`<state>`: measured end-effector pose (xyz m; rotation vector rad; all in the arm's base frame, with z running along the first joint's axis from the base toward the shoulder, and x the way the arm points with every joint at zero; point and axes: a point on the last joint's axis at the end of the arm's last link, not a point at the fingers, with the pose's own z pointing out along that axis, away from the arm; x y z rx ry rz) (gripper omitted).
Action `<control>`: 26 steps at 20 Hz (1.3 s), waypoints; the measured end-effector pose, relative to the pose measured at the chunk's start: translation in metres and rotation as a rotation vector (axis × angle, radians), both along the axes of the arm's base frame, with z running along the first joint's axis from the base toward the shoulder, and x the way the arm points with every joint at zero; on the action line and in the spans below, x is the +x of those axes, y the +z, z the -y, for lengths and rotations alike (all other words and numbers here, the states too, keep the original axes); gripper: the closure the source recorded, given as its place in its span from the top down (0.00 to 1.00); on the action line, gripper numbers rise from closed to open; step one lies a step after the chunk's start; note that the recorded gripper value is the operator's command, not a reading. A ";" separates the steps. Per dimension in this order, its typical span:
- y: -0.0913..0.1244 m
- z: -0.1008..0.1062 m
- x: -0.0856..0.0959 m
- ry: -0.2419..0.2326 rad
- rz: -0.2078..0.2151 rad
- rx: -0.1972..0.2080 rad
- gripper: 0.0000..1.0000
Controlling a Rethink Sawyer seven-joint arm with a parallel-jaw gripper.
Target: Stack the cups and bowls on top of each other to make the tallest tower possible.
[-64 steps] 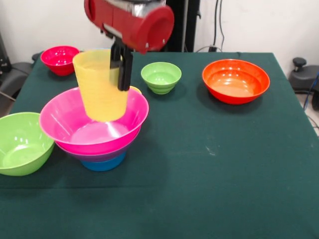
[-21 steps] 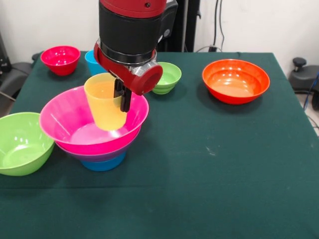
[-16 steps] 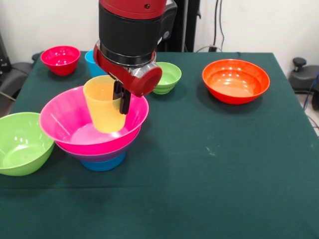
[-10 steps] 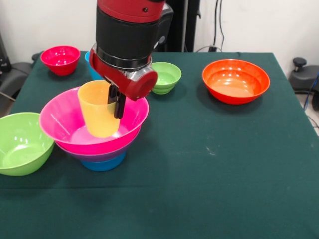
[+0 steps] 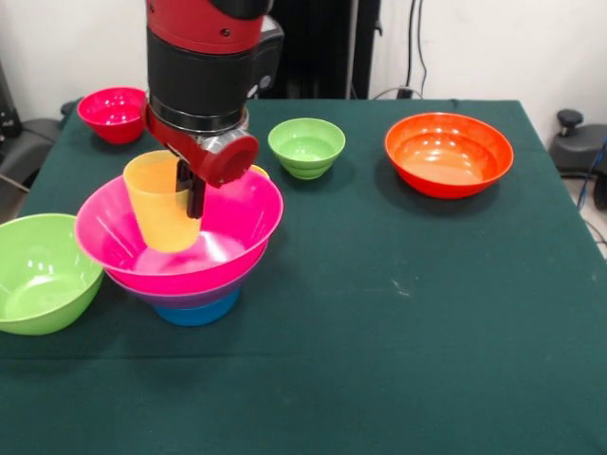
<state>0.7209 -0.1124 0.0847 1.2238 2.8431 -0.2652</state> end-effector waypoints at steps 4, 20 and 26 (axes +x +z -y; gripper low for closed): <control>-0.006 0.008 -0.018 -0.025 -0.011 0.021 0.00; -0.020 -0.009 -0.024 -0.006 0.022 0.078 0.00; -0.026 -0.015 -0.027 0.044 0.012 0.061 0.00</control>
